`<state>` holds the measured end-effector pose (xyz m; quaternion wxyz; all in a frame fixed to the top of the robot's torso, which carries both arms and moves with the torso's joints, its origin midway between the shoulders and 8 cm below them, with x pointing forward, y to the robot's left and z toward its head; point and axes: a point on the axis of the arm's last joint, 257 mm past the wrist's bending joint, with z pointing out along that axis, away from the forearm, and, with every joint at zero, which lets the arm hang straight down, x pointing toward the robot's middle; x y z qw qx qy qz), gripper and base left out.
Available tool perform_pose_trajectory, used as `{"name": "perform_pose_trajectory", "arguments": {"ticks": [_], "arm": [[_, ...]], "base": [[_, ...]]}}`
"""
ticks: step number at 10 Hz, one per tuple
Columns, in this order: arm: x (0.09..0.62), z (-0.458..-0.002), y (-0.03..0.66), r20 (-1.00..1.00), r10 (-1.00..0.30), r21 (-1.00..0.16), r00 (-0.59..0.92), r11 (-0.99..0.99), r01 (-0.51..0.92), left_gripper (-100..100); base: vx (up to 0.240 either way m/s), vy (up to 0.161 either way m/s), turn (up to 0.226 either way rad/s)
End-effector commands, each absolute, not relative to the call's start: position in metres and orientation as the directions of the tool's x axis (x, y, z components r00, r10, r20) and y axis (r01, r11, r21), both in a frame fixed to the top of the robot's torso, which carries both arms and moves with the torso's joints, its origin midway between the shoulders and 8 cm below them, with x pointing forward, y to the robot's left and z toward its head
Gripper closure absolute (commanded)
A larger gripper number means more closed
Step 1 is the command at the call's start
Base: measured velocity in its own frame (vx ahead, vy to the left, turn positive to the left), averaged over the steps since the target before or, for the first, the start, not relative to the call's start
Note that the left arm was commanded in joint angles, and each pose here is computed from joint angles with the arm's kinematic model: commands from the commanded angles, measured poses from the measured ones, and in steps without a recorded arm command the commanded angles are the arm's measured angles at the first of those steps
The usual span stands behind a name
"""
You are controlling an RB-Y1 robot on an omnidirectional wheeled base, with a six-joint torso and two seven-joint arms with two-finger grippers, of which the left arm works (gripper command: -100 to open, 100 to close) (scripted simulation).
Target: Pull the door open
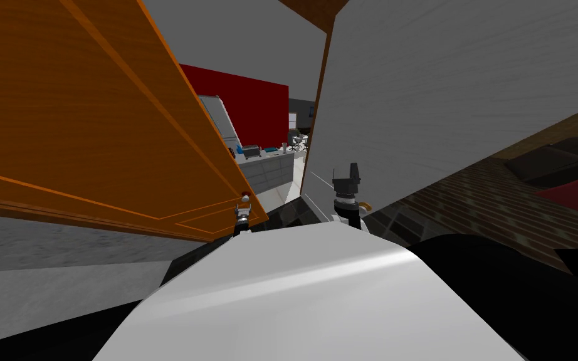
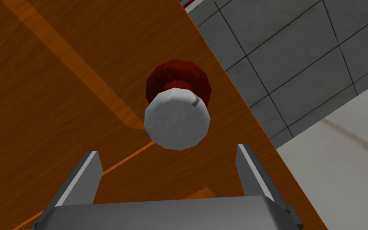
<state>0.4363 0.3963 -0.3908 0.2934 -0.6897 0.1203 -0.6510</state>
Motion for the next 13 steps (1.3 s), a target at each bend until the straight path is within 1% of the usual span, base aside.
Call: {"name": "perform_pose_trajectory", "arguments": {"ticks": [1, 2, 4, 5, 7, 8, 10, 11, 13], "arm": [[0.439, -0.391, 0.392, 0.862, -0.495, -0.507, 0.11, -0.833, 0.223, -100], [0.439, -0.391, 0.392, 0.866, -0.488, -0.5, 0.109, -0.837, 0.224, -100], [0.444, -0.391, 0.385, 0.909, -0.407, -0.417, 0.09, -0.879, 0.231, -100], [0.444, -0.391, 0.385, 0.915, -0.393, -0.402, 0.086, -0.885, 0.233, -100], [0.448, -0.391, 0.378, 0.948, -0.311, -0.318, 0.068, -0.918, 0.238, -100], [0.448, -0.391, 0.378, 0.953, -0.296, -0.303, 0.064, -0.923, 0.239, -100], [0.452, -0.391, 0.371, 0.975, -0.215, -0.22, 0.046, -0.945, 0.241, -100], [0.452, -0.391, 0.371, 0.978, -0.203, -0.208, 0.043, -0.948, 0.242, -100], [0.455, -0.392, 0.365, 0.992, -0.123, -0.126, 0.026, -0.962, 0.243, -100]], "base": [[-0.057, 0.017, -0.013], [-0.044, 0.009, -0.008], [-0.062, 0.01, -0.011], [-0.066, 0.008, -0.007], [-0.07, 0.019, -0.013], [-0.058, 0.013, -0.006], [-0.061, 0.015, -0.011], [-0.054, 0.007, -0.004], [-0.061, 0.012, -0.007]]}}
